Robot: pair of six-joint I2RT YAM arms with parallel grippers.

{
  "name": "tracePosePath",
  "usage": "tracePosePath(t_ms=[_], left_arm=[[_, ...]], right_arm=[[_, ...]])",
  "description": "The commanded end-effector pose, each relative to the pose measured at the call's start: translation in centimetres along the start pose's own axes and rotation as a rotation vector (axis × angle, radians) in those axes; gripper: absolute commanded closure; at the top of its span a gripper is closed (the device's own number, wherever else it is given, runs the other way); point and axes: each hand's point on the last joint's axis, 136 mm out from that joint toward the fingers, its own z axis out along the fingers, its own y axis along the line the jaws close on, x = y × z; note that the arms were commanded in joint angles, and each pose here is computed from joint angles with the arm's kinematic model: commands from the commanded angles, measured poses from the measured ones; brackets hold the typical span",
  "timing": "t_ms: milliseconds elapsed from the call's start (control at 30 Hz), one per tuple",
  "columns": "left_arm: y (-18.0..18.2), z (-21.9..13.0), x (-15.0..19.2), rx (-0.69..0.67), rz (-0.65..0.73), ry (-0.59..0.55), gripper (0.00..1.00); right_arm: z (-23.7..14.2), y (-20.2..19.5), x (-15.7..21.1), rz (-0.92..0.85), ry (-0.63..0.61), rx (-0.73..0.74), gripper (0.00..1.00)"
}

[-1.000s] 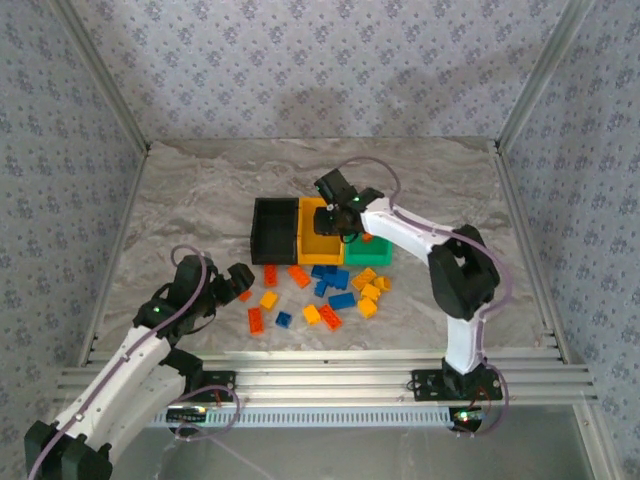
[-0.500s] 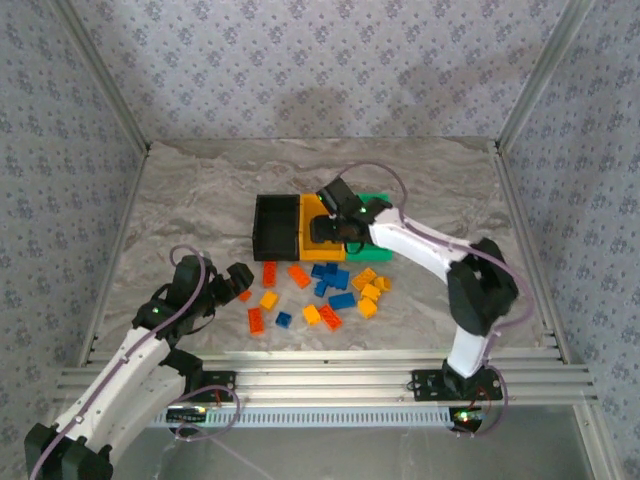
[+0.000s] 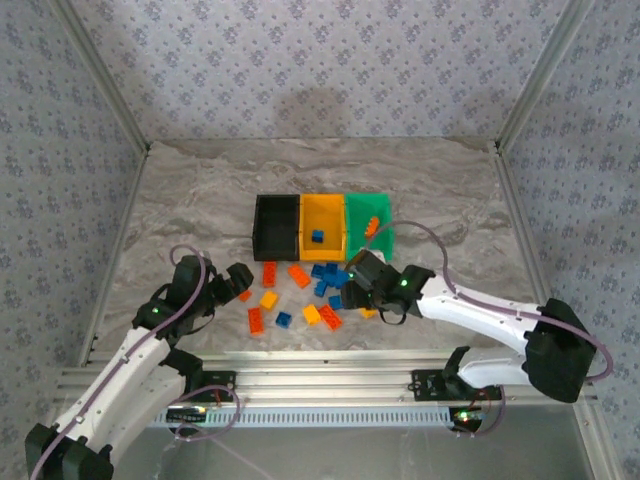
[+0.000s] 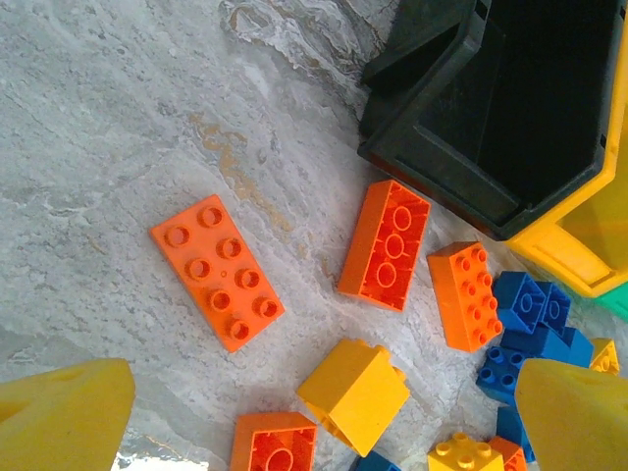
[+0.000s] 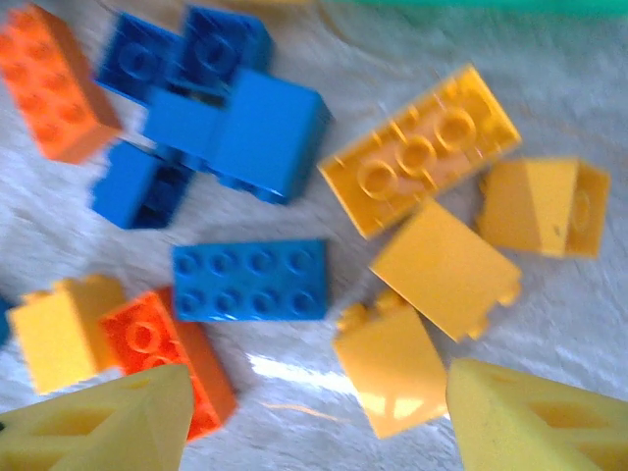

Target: Sort the legos into containers by color

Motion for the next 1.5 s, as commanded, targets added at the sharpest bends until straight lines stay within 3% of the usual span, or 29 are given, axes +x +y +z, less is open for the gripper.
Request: tracePosePath(t_ms=[0, 400, 533, 700, 867, 1133, 1333, 1467], left_arm=[[0.5, 0.2, 0.0, -0.015, 0.006, -0.004, 0.0], [1.2, 0.7, 0.4, -0.036, -0.003, 0.011, 0.0], [1.1, 0.8, 0.3, -0.034, -0.001, 0.01, 0.0], [1.2, 0.8, 0.3, -0.036, -0.002, 0.012, 0.0], [1.0, 0.7, 0.3, -0.032, 0.003, 0.013, 0.0], [0.8, 0.4, 0.1, -0.019, 0.001, 0.007, 0.0], [1.4, 0.1, 0.4, -0.031, -0.002, 0.01, 0.0], [1.8, -0.1, 0.7, -0.035, -0.011, 0.01, 0.0]], right_arm=[[1.1, -1.2, 1.4, 0.055, 0.027, 0.029, 0.28], [4.9, -2.9, 2.4, 0.026, 0.095, 0.095, 0.33], [5.3, -3.1, 2.5, 0.02, 0.102, 0.1, 0.39], [4.8, -2.8, 2.6, 0.005, 0.104, 0.074, 0.55], [2.1, -1.6, 1.9, -0.02, 0.076, 0.017, 0.63], [-2.8, 5.7, -4.8, -0.104, -0.037, -0.162, 0.65], [-1.4, 12.8, -11.8, -0.181, -0.099, -0.223, 0.65], [2.1, 15.5, -16.5, -0.171, -0.131, -0.203, 0.64]])
